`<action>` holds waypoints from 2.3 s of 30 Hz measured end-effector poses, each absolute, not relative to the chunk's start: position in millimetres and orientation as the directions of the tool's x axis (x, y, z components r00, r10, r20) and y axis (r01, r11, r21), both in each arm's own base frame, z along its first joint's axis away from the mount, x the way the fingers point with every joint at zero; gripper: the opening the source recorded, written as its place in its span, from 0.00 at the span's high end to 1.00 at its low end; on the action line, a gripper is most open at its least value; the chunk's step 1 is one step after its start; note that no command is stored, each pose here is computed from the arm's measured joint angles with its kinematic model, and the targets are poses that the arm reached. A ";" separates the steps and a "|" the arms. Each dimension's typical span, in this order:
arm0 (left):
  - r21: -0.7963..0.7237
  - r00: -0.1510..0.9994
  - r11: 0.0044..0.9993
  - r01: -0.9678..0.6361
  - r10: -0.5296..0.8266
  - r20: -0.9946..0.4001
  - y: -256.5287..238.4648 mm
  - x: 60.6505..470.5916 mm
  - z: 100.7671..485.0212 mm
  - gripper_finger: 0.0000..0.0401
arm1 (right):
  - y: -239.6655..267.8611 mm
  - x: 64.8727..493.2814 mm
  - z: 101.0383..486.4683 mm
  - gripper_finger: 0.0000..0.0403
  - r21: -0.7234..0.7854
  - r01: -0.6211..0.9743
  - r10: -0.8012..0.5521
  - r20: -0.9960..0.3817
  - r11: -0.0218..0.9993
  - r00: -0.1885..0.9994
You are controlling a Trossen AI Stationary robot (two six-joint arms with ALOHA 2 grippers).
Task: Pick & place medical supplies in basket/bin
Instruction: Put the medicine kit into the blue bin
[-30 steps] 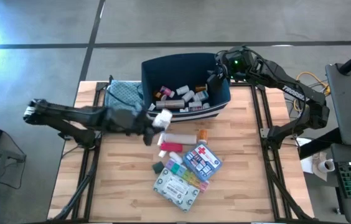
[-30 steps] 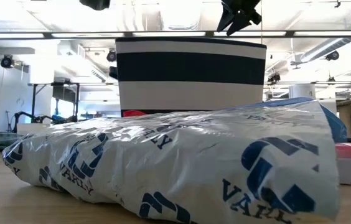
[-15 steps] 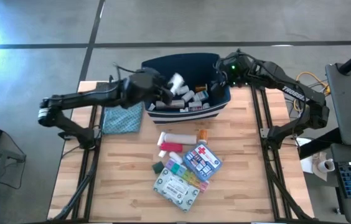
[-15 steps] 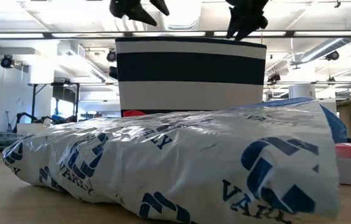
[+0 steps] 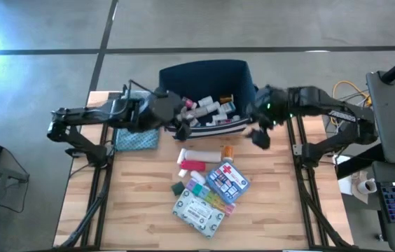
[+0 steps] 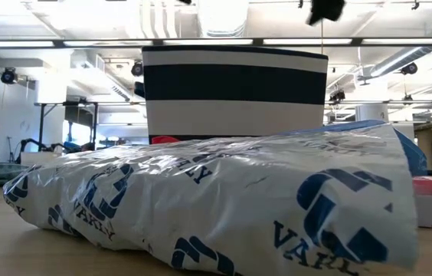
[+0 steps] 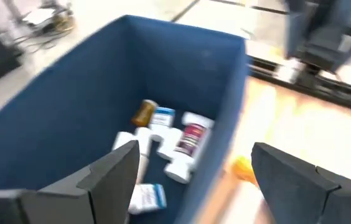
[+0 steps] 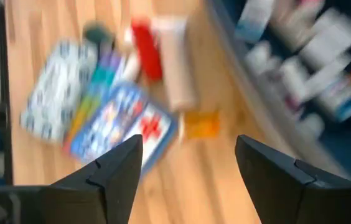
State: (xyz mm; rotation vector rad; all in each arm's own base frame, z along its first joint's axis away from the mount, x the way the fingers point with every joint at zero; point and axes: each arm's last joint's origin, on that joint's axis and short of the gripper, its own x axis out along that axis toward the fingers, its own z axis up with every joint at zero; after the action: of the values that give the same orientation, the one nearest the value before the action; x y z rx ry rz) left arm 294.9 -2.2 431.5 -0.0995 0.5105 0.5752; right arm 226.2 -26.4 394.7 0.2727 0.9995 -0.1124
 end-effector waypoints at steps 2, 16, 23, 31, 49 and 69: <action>0.059 0.727 0.859 -0.509 0.465 -0.505 -14.5 292.3 426.7 0.28 | -12.7 225.9 378.4 0.39 0.177 0.200 0.065 -0.882 0.964 0.466; 0.142 0.598 0.868 -0.476 0.438 -0.671 -36.7 291.7 350.2 0.28 | 83.2 205.0 251.7 0.40 -0.198 -0.008 -0.186 -0.934 0.980 0.305; 0.177 0.561 0.880 -0.440 0.423 -0.711 -37.0 289.8 331.9 0.28 | 132.3 186.6 205.1 0.40 -0.117 -0.132 -0.070 -0.945 0.984 0.319; 0.249 0.612 0.955 -0.161 0.294 -0.734 -33.8 298.8 313.8 0.28 | 172.9 203.4 176.9 0.42 -0.207 -0.110 -0.147 -0.904 0.972 0.402; 0.103 0.828 0.961 0.258 -0.164 -0.536 -41.9 327.1 250.1 0.28 | 228.7 250.0 163.2 0.43 -0.450 0.166 -0.480 -0.815 0.877 0.324; -0.625 0.617 0.754 -0.200 -0.399 -0.679 -10.4 420.8 203.8 0.28 | 230.6 229.3 157.7 0.43 -0.590 0.095 -0.576 -0.722 0.802 0.383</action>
State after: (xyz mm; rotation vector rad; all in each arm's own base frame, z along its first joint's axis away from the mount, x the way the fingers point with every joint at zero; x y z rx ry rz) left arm 420.8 -10.4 203.8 -0.7325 0.9198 -0.1267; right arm 229.3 230.6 157.7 -0.5023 1.1036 -0.4516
